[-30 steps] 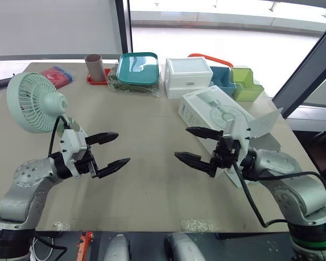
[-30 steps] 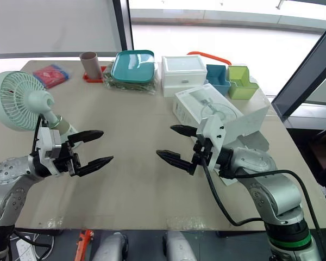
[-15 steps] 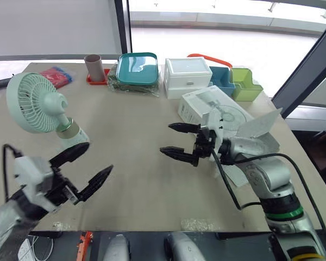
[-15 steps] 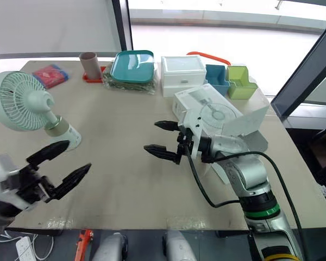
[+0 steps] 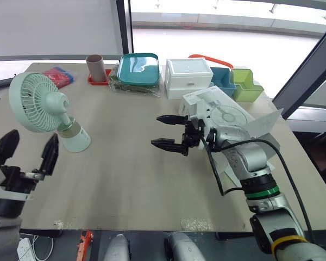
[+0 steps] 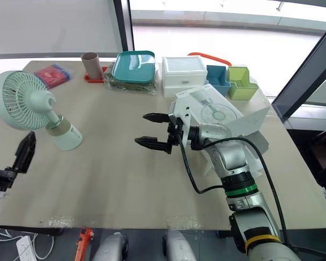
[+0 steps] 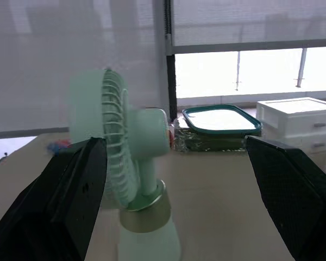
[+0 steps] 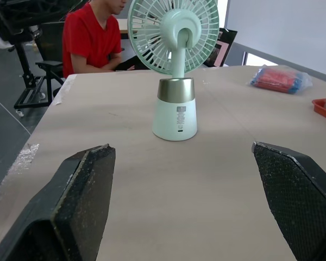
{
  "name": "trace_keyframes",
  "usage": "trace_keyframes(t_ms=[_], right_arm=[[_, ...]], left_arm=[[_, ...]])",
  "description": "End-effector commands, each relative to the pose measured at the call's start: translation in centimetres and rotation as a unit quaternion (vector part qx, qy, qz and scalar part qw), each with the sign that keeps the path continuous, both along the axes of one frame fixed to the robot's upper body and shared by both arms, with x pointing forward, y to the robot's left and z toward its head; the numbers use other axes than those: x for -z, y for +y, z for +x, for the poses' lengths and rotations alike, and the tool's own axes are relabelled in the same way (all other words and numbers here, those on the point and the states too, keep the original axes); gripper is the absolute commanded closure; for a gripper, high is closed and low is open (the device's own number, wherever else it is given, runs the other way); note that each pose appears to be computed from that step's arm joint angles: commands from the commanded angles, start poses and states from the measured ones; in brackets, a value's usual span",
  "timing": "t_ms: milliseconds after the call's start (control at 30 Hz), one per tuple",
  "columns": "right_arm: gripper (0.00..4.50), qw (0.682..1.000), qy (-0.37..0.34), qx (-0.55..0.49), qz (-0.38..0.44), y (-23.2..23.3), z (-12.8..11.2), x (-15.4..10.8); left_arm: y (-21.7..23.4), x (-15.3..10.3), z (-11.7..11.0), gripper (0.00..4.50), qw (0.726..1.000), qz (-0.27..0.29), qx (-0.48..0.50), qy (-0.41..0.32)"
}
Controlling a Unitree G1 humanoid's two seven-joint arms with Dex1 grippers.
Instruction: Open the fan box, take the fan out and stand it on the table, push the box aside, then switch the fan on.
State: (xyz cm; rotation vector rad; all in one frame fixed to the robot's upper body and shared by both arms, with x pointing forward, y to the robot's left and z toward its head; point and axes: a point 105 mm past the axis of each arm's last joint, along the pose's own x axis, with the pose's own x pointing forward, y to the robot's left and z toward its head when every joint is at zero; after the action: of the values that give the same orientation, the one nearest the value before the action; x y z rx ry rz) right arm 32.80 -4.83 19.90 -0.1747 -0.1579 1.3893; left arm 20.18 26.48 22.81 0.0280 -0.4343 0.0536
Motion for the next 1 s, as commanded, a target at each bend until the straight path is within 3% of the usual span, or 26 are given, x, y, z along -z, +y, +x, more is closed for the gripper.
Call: trace_keyframes(t_ms=[33, 400, 1000], right_arm=[[0.1, 1.0, -0.017, 0.008, 0.02, 0.3, 0.5, -1.6], [0.1, 0.999, -0.027, 0.017, 0.005, -0.1, 0.4, -1.1], [0.1, 0.999, -0.032, 0.027, -0.002, -0.3, 0.2, -0.5]], left_arm=[[1.5, -0.9, 0.2, 0.0, 0.999, -0.002, -0.044, -0.02], [1.3, 1.0, 3.1, 0.0, 0.998, -0.027, -0.044, 0.029], [1.9, 0.7, 6.1, 0.0, 0.997, -0.041, -0.061, 0.027]])
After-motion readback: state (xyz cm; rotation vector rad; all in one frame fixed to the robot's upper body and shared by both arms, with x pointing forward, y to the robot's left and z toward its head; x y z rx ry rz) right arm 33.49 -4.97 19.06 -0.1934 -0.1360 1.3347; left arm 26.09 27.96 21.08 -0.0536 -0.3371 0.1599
